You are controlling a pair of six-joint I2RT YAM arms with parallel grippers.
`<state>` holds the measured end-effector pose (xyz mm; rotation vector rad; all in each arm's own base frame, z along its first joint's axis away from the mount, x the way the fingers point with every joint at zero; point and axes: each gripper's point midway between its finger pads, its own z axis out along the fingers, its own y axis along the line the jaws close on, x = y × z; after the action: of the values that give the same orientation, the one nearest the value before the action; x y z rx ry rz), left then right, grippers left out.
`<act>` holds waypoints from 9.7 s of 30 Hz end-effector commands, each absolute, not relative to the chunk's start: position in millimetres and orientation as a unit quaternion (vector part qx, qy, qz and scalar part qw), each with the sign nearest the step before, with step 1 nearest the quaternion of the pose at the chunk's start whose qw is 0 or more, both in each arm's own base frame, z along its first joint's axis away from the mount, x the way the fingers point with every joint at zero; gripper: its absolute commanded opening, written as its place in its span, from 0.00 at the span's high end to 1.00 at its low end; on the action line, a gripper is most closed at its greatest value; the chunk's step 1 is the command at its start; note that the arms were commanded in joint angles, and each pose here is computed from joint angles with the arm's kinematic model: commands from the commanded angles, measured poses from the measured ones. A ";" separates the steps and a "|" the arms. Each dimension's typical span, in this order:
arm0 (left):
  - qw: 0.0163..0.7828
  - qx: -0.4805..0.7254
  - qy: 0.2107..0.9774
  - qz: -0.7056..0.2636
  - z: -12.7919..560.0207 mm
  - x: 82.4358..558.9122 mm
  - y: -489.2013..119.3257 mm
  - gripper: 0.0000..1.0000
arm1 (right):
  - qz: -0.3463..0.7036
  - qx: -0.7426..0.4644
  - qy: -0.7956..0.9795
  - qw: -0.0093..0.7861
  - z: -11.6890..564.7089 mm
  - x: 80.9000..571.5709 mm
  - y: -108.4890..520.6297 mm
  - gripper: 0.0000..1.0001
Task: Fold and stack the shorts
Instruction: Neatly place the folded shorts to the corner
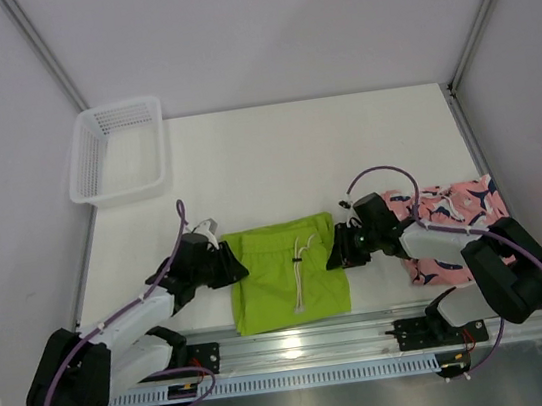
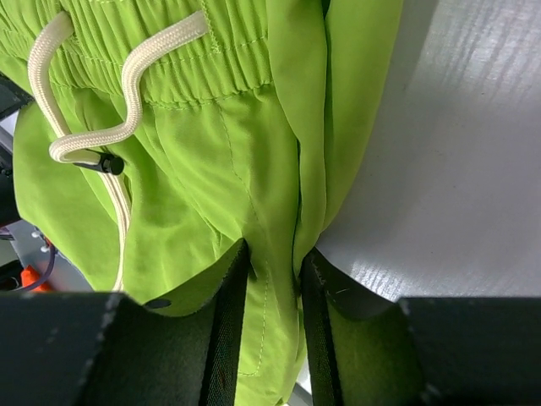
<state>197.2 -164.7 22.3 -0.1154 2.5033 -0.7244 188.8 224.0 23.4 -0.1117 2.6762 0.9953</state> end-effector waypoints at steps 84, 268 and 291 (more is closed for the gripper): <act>0.254 0.022 0.929 -0.270 158.4 232.0 -337.6 1.00 | 0.083 0.023 0.949 0.302 169.2 245.5 159.4 1.00; 0.507 -0.053 0.847 -0.152 215.3 238.2 -161.4 0.01 | 0.233 0.088 0.815 0.523 200.7 281.0 65.3 0.01; 0.579 -0.045 0.794 -0.181 146.8 211.8 -120.5 0.01 | 0.226 0.050 0.766 0.600 159.0 246.7 87.3 0.00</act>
<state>204.5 -119.1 131.3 -0.0811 1.9302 -0.3982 240.9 85.6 144.7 0.1402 1.8465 0.5209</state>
